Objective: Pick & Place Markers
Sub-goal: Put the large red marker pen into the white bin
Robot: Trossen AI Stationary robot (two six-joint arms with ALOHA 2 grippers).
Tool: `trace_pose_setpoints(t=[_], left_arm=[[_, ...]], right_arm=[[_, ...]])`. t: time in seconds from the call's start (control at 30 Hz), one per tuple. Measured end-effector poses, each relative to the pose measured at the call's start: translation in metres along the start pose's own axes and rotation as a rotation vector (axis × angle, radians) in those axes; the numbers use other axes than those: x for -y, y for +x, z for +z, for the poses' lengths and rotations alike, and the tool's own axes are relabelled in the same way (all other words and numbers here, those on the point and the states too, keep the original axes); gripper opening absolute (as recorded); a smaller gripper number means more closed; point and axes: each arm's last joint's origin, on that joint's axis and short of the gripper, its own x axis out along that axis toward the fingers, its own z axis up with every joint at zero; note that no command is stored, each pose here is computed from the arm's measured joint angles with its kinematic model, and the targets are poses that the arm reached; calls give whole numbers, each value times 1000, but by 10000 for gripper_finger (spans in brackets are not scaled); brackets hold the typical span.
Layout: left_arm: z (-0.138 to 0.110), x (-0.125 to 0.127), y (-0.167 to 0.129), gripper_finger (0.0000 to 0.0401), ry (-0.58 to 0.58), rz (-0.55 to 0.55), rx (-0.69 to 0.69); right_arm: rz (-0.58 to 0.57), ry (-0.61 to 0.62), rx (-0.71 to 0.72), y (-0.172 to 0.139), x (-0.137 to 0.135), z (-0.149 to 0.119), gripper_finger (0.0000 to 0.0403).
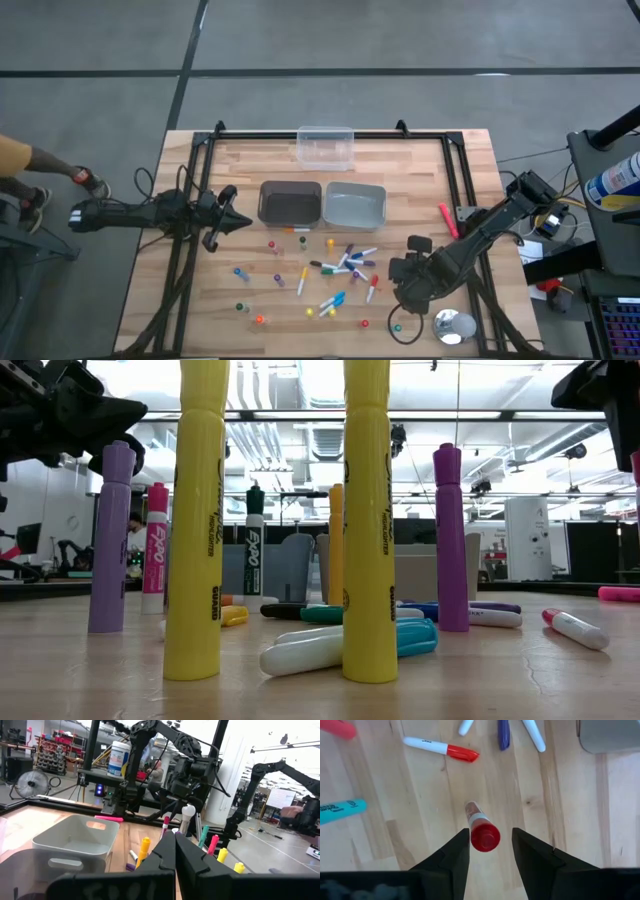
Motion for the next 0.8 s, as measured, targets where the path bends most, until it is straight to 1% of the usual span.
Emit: trace_pose_setpoints(t=[0.4,0.8], left_arm=[[0,0,0,0,0,0,0],[0,0,0,0,0,0,0]], right_arm=[[17,-28,15,2,-2,1,115],[24,-28,15,2,-2,1,74]])
